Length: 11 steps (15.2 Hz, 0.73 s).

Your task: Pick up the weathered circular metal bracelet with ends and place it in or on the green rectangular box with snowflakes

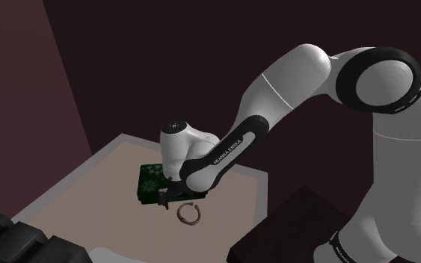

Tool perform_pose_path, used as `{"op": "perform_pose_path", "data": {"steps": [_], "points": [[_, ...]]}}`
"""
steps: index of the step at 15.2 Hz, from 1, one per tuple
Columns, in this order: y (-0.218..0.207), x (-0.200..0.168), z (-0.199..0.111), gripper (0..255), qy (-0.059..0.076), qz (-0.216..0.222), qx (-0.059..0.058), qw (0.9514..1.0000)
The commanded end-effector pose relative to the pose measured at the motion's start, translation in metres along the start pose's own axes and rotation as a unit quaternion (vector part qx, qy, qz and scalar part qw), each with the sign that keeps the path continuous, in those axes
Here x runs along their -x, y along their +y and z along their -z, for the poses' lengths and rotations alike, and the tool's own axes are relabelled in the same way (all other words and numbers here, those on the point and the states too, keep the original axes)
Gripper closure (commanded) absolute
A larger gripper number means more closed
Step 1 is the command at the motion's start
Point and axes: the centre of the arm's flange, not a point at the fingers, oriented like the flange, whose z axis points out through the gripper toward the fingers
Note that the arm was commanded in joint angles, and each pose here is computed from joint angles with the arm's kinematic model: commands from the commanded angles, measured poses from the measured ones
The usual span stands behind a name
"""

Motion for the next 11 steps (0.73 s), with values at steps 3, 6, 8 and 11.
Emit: {"op": "perform_pose_path", "data": {"steps": [3,6,8,11], "points": [[-0.007,-0.003,-0.024,0,0.002,-0.001,0.001,1.0000],[-0.007,-0.003,-0.040,0,0.002,-0.001,0.001,1.0000],[-0.007,-0.003,-0.048,0,0.002,-0.001,0.001,1.0000],[-0.007,-0.003,-0.048,0,0.002,-0.001,0.001,1.0000]]}}
